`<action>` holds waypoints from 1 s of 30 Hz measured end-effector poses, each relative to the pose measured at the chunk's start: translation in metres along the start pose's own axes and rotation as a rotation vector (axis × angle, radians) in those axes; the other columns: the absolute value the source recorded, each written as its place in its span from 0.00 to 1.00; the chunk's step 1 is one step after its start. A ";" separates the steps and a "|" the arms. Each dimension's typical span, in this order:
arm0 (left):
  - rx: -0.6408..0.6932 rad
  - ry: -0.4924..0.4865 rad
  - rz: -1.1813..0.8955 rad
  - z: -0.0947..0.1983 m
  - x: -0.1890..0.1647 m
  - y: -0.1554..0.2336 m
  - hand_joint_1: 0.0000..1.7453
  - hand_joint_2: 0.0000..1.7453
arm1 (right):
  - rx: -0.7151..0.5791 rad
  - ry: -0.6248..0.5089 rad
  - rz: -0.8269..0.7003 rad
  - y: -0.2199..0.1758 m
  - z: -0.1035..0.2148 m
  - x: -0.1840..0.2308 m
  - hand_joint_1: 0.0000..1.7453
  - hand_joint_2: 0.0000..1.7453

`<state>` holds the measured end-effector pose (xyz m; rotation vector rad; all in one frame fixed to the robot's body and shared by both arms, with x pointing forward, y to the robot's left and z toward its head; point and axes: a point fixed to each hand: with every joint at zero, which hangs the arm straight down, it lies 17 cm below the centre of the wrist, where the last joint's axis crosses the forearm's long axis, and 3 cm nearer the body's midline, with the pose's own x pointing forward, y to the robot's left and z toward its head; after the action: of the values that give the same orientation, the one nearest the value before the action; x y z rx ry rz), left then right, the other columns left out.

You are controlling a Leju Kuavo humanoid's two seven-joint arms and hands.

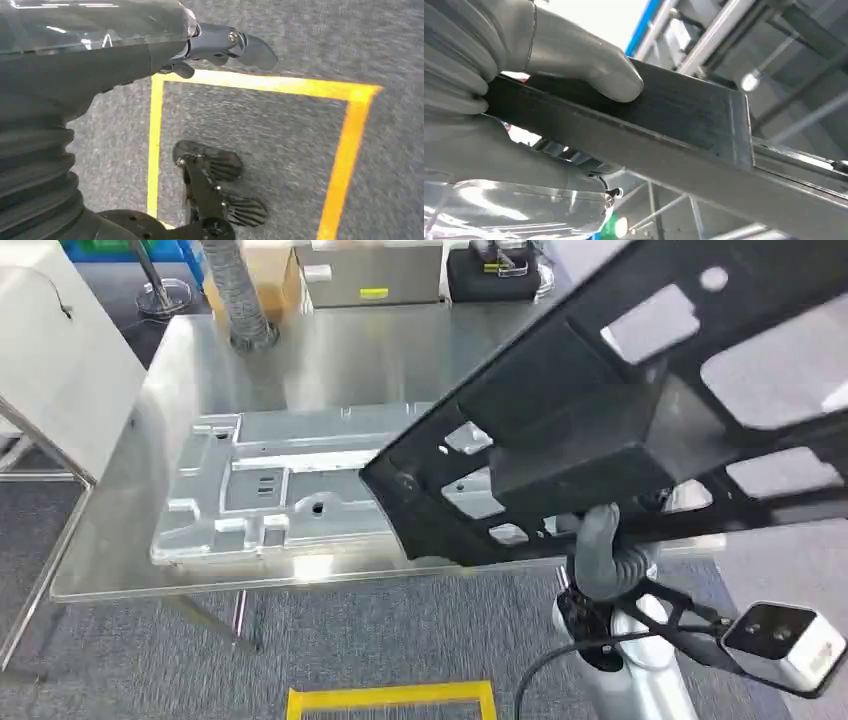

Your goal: Take the parts from the cabinet and place them on the table.

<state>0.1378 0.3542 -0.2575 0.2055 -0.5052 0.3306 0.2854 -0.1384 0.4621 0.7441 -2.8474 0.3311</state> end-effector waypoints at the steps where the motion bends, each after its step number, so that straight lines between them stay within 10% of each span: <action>1: 0.001 -0.001 0.002 0.000 0.000 0.000 0.00 1.00 | -0.002 -0.002 -0.001 0.000 0.000 0.000 1.00 1.00; 21: 0.029 0.004 0.034 0.002 -0.008 0.009 0.00 1.00 | -0.108 0.052 0.338 -0.030 0.009 -0.004 1.00 1.00; 30: 0.019 -0.012 0.033 0.000 0.001 0.003 0.00 1.00 | -0.027 0.363 1.603 -0.168 -0.011 -0.092 1.00 1.00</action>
<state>0.1369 0.3573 -0.2564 0.2174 -0.5181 0.3668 0.4492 -0.2362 0.4796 -1.5398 -2.3618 0.4881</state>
